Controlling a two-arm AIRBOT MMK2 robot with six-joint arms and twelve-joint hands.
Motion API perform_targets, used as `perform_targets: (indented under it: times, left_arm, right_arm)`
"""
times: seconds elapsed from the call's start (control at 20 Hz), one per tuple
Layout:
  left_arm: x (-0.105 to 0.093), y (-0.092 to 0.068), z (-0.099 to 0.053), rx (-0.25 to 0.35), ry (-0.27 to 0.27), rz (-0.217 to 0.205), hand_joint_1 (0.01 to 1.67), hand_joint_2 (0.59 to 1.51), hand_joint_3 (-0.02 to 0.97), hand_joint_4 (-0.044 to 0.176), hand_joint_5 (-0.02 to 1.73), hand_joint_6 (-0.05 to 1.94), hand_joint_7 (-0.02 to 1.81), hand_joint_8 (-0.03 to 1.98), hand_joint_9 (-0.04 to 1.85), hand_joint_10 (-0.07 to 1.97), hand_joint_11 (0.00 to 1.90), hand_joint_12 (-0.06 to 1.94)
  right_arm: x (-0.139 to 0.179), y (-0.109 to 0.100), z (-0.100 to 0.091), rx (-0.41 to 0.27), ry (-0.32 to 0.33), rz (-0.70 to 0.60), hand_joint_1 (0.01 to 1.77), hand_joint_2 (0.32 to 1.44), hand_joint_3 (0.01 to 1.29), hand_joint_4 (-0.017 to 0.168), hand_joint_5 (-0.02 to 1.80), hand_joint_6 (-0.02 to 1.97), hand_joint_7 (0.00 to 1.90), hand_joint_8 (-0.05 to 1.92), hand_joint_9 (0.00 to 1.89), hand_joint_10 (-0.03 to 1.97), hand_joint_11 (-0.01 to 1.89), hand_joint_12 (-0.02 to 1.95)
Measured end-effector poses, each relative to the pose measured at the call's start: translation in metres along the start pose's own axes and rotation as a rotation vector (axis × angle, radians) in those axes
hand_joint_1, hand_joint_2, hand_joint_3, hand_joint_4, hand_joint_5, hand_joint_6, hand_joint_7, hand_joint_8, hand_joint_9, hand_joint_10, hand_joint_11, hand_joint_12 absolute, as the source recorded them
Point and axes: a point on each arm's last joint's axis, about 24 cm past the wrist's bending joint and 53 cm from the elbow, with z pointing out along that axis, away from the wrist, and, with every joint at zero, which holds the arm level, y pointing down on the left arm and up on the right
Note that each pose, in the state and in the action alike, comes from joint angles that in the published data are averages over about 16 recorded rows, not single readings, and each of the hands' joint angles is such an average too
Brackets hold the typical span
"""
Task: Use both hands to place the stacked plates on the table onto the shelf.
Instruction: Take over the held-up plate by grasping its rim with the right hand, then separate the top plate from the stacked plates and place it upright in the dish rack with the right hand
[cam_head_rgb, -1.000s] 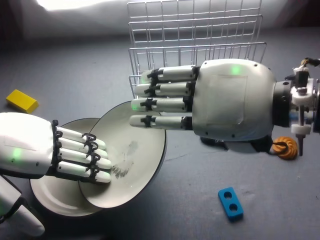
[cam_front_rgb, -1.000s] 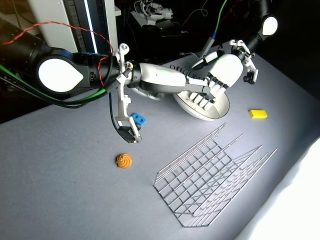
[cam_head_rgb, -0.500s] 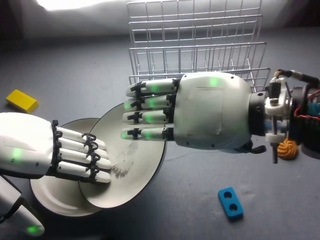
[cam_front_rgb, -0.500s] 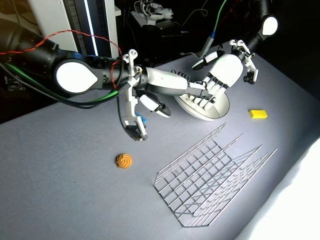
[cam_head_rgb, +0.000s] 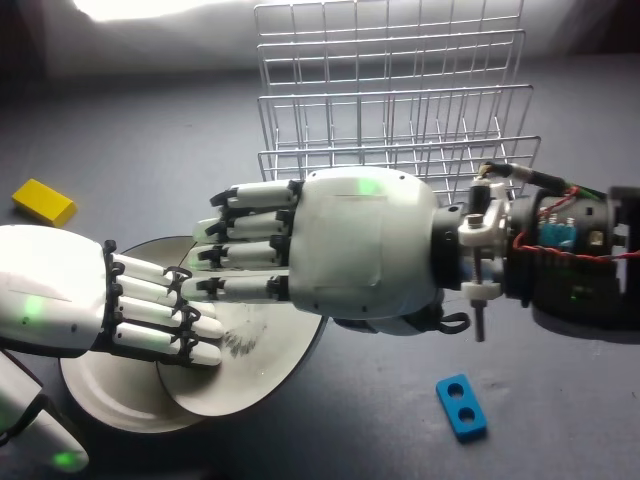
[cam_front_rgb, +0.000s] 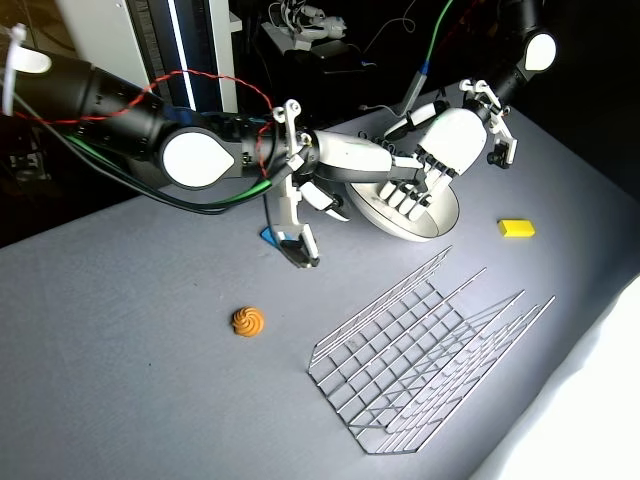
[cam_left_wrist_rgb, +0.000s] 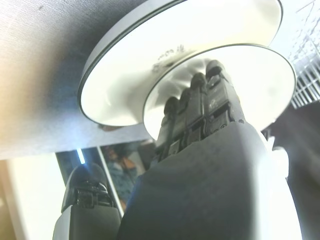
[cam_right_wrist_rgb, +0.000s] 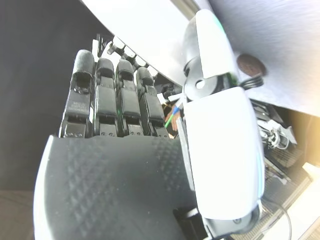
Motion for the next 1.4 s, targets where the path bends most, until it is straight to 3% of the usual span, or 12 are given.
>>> perform_targets:
  times: [0.5,0.9,1.15,1.4]
  left_arm:
    - [0.000,0.000,0.000,0.002,0.000,0.000,0.02,1.129,0.018,0.001,0.02,0.01,-0.01,-0.02,0.02,0.01,0.02,0.02]
    - [0.000,0.000,0.000,0.003,0.000,0.000,0.02,1.129,0.019,0.001,0.02,0.01,-0.01,-0.02,0.01,0.01,0.02,0.01]
    - [-0.001,0.000,-0.001,0.003,0.000,0.004,0.02,1.130,0.019,0.000,0.02,0.01,-0.01,-0.02,0.01,0.01,0.02,0.01]
    - [-0.012,0.000,-0.006,0.000,-0.023,0.015,0.02,1.130,0.019,-0.001,0.02,0.01,0.00,-0.01,0.01,0.01,0.02,0.01]
  right_arm:
    - [0.011,-0.002,0.018,-0.004,0.000,0.021,1.15,1.09,0.01,0.003,0.30,0.02,0.31,0.01,0.32,0.02,0.02,0.98]
    - [0.010,-0.004,0.021,-0.004,-0.016,0.023,1.12,1.11,0.01,0.000,0.54,0.14,0.61,0.03,0.64,0.06,0.24,1.13]
    - [0.006,-0.004,0.020,-0.009,-0.034,0.023,1.10,1.08,0.01,-0.004,0.66,0.46,0.78,0.27,0.87,0.11,0.47,1.17]
    - [0.002,-0.001,0.020,-0.019,-0.055,0.021,1.11,1.04,0.01,-0.008,0.77,0.68,0.92,0.58,1.03,0.39,0.69,1.22]
